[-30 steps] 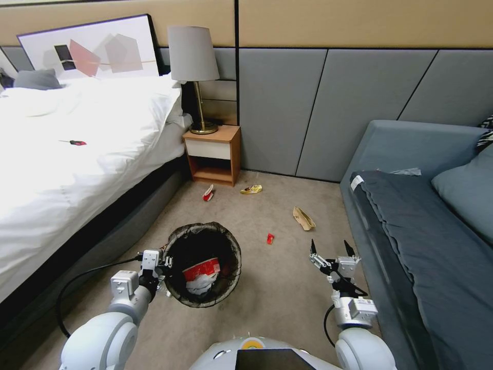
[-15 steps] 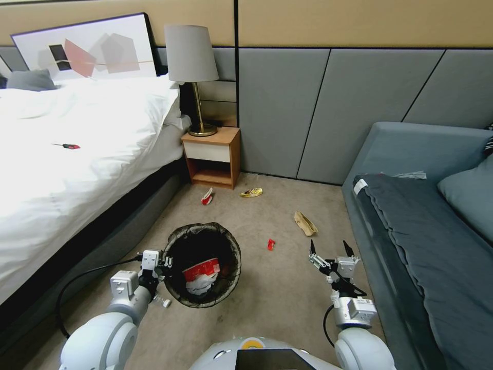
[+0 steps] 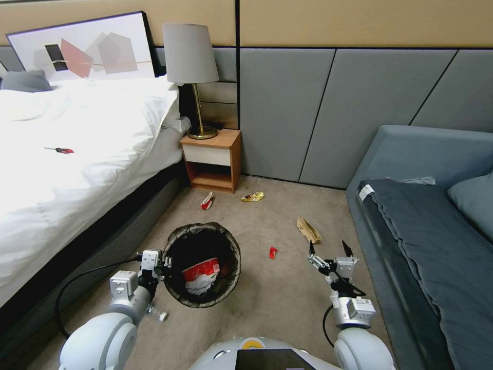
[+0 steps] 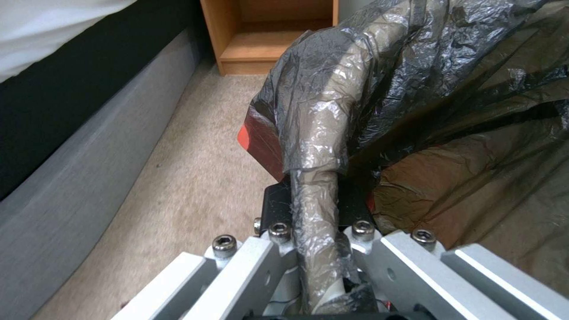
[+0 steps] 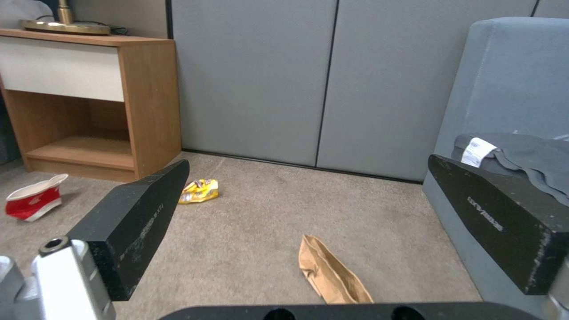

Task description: Pick up the trash bin, then pick up the garbage from the floor and place it into the trash bin.

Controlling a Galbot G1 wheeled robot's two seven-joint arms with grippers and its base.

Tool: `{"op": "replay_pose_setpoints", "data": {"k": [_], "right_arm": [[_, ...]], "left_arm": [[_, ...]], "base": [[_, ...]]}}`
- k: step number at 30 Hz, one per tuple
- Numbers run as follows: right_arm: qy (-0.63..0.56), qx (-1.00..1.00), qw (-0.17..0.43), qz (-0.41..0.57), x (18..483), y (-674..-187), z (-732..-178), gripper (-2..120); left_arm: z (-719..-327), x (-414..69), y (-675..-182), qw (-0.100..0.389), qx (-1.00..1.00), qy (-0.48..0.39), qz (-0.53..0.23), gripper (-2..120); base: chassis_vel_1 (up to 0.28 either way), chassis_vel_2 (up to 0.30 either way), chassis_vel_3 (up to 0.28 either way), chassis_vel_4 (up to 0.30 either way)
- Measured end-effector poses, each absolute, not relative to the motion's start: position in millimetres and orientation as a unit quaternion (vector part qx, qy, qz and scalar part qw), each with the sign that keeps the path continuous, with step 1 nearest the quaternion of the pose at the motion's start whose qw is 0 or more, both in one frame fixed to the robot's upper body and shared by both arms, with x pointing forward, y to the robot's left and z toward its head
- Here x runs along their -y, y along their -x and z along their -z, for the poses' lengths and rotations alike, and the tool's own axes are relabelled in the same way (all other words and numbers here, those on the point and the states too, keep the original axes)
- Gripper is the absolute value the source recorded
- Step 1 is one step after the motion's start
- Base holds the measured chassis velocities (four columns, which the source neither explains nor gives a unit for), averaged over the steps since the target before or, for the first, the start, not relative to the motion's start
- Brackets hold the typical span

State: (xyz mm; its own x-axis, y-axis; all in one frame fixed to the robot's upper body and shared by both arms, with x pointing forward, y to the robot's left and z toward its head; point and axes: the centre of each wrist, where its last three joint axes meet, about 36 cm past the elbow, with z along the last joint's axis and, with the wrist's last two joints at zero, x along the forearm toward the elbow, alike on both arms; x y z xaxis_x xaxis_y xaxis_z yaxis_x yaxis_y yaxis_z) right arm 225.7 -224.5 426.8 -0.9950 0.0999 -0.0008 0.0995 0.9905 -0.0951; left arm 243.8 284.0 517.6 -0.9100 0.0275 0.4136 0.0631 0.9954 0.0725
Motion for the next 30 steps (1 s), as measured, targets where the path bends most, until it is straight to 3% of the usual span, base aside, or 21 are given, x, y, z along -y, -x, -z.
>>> {"op": "replay_pose_setpoints", "data": {"k": [30], "right_arm": [[0.048, 0.998, 0.003, -0.045, 223.4, -225.5, -426.2, 100]], "left_arm": [[-517.8, -286.3, -243.9, 0.211, 0.977, 0.019, 0.038, 1]], "base": [[-0.086, 0.093, 0.091, -0.085]]}}
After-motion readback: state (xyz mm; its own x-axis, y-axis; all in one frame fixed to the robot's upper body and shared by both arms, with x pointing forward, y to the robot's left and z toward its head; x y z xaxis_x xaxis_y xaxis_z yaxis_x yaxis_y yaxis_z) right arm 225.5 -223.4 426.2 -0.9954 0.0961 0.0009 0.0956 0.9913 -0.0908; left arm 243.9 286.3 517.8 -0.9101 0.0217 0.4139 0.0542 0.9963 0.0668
